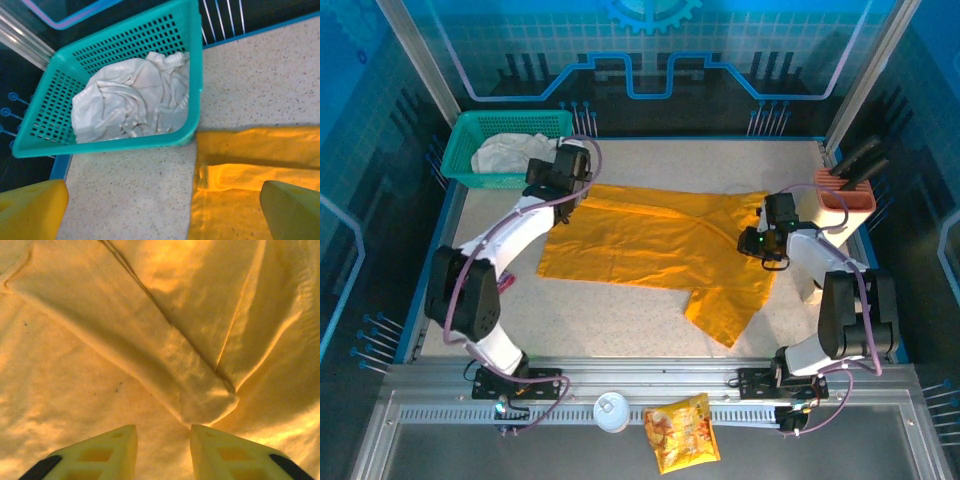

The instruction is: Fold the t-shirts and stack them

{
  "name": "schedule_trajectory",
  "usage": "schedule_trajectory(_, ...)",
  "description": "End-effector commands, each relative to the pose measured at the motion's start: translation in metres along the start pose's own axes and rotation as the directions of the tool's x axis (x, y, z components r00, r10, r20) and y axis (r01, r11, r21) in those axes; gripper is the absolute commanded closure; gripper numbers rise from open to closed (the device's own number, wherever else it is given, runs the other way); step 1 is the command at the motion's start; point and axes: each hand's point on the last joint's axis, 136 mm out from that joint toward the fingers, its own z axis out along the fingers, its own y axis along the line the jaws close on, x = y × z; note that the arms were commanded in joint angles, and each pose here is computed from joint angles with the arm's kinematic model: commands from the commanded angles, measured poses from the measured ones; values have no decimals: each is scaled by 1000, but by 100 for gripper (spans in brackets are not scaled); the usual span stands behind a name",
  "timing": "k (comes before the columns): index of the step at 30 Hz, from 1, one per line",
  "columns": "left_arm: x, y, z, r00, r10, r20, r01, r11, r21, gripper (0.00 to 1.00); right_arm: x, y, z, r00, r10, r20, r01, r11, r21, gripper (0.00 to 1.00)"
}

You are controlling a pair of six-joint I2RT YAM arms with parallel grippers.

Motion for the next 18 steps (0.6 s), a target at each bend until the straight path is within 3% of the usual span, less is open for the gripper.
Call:
schedule_trajectory(1, 2, 15, -25, 998, -56, -32, 56, 998, 21, 1, -12, 20, -16, 1000, -28, -8, 27, 998, -53, 58)
schedule_trajectory(6, -4, 28, -59, 989, -147, -23, 148, 985, 86, 1, -45, 38, -23, 997, -81, 22, 82, 993, -87, 55)
schedule_trajectory(18, 6, 32, -100, 957, -269, -110, 286, 936, 203, 1, -92, 63, 54, 978, -179, -105, 163, 976, -145, 59)
